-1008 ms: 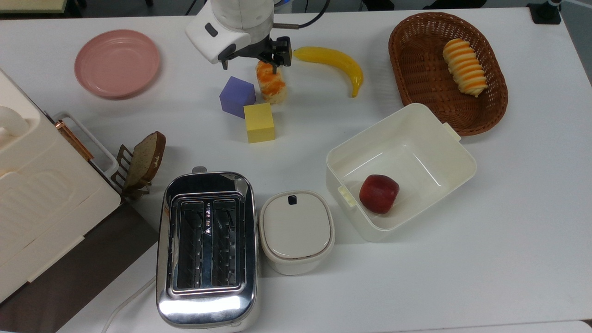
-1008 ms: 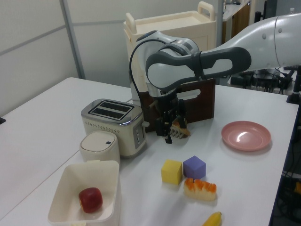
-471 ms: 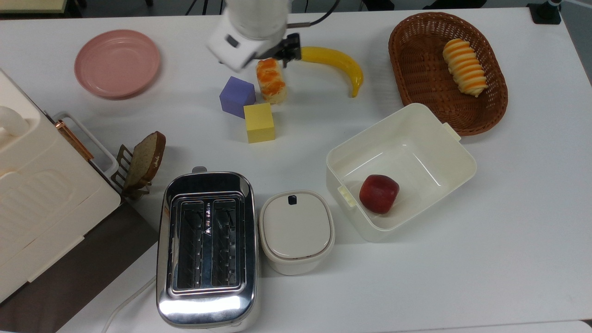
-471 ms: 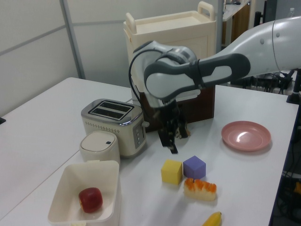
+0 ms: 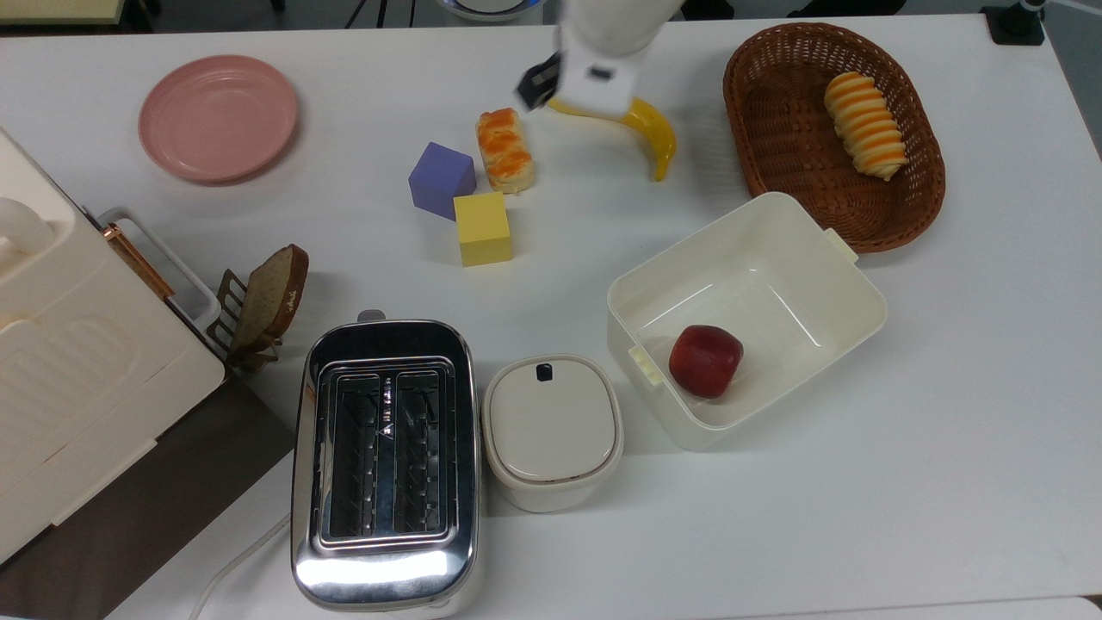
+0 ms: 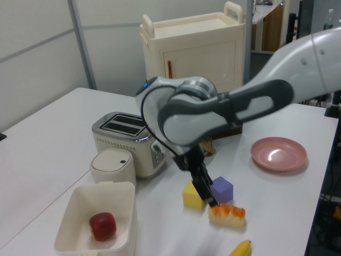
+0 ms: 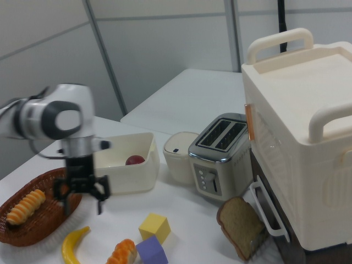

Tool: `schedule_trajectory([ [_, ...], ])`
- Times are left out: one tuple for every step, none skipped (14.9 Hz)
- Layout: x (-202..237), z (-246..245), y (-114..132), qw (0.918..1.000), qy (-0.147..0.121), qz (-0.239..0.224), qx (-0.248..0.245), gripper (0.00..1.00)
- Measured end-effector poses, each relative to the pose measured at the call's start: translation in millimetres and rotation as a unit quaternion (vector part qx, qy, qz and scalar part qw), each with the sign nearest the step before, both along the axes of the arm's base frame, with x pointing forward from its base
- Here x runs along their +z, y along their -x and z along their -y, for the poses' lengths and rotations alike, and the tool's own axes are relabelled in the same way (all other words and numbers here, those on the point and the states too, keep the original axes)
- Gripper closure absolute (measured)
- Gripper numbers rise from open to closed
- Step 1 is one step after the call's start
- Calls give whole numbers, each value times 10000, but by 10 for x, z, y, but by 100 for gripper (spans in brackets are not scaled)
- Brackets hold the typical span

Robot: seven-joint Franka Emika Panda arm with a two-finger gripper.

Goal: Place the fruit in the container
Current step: 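Move the open gripper over the yellow banana, then close the gripper on the yellow banana and lift it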

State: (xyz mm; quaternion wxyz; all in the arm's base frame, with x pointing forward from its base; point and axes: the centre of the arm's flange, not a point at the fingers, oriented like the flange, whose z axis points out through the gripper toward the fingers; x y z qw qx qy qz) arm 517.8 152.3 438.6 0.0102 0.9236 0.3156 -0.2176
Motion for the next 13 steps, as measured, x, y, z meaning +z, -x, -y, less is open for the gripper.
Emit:
schedule_trajectory([
  [19,-134,160,9998,-30,5,179,0],
  [37,-247,322,9994,-74,49,344,0],
  [30,-341,478,9987,-109,80,493,0],
  [-9,-414,610,9980,-123,78,616,0],
  [-84,-470,715,9973,-125,82,720,0],
  [-203,-513,786,9966,-114,95,811,0],
  [-340,-541,828,9960,-93,121,885,0],
  [-543,-558,856,9951,-32,150,977,0],
  [-654,-564,859,9944,29,165,1044,0],
  [-739,-575,852,9937,85,179,1106,0],
  [-818,-593,835,9929,129,206,1167,2],
  [-895,-612,813,9922,164,229,1218,3],
  [-986,-633,790,9916,188,242,1257,5],
])
